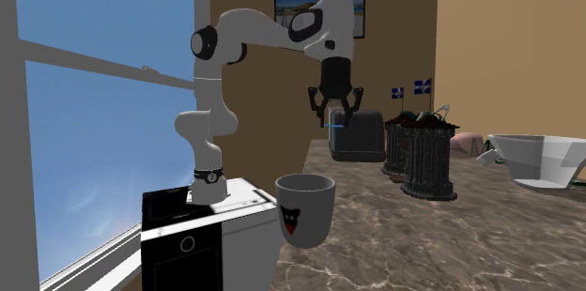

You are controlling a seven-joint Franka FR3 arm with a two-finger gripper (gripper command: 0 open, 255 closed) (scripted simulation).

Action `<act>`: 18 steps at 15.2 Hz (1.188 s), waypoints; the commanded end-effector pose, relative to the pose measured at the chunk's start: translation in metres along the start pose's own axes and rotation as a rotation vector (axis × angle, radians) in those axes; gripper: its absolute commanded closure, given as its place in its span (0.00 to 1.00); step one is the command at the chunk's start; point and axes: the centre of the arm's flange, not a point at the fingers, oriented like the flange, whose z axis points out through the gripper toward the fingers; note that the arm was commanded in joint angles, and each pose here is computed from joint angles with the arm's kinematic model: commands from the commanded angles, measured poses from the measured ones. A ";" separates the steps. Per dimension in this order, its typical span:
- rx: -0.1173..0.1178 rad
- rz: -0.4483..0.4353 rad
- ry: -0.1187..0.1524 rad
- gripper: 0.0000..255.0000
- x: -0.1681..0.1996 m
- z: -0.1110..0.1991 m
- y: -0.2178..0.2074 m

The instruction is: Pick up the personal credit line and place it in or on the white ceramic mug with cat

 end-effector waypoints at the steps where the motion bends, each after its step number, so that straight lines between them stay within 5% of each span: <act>1: 0.000 -0.001 0.000 1.00 0.026 0.003 0.005; 18: 0.000 -0.001 0.000 1.00 0.251 0.028 0.047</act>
